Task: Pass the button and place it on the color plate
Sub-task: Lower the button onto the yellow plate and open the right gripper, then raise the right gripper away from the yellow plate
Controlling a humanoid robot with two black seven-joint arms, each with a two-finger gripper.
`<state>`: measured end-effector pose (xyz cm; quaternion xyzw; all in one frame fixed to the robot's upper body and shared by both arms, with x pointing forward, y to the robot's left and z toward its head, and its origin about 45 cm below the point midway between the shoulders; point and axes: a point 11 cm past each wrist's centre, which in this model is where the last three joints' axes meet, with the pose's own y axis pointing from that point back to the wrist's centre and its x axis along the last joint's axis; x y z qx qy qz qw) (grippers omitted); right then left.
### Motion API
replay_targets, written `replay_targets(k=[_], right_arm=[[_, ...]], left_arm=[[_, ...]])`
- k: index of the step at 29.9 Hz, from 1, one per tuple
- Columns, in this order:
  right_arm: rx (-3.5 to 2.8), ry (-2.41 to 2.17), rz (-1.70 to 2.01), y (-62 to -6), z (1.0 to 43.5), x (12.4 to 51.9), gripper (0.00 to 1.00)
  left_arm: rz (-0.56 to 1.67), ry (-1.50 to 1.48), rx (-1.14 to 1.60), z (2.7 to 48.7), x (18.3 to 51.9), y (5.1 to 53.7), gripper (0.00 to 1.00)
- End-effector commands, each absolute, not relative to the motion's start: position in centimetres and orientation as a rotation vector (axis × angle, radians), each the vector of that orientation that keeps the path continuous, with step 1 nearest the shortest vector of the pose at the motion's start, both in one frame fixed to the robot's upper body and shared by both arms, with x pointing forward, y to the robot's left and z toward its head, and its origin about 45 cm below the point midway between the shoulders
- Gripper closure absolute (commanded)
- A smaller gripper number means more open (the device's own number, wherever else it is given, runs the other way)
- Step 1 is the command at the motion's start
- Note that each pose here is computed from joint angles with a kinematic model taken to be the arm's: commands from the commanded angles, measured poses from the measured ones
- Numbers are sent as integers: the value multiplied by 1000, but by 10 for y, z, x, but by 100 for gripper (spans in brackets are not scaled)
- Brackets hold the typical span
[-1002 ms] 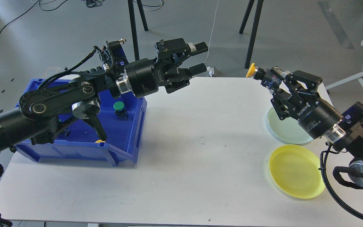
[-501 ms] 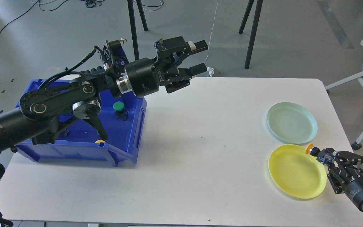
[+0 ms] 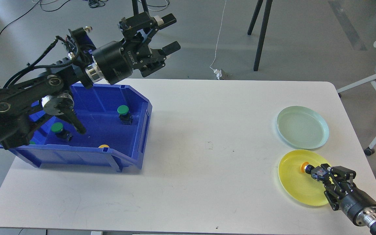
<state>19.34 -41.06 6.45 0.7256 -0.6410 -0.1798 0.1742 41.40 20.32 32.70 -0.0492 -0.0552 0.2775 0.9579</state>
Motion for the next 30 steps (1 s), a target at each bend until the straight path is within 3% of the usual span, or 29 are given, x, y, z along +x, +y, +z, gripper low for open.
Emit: replay_targets(k=[1,4,10,15,20,23,30], right_arm=[[2081,-1813,-517,-406,70,193,8],[2126,-1803,-506,-402,84,198,3],[2250,-1785,-455,-391,130,214,3],[2491,-2032,-413,-408,216,271,3],[2864,-2196,-313,-419,302,314,2],[2999,-2149,-298,-400,320,330,2],[3003,-2093,-372,-387,306,330,2]], left_arm=[[625,-195,6,333,415,249,12],[617,-306,149,331,412,272,11],[569,-437,395,311,402,304,11],[446,-600,696,286,394,330,11],[369,-600,994,224,382,380,11],[331,-595,1111,200,384,396,11],[363,-593,1243,182,391,427,11]])
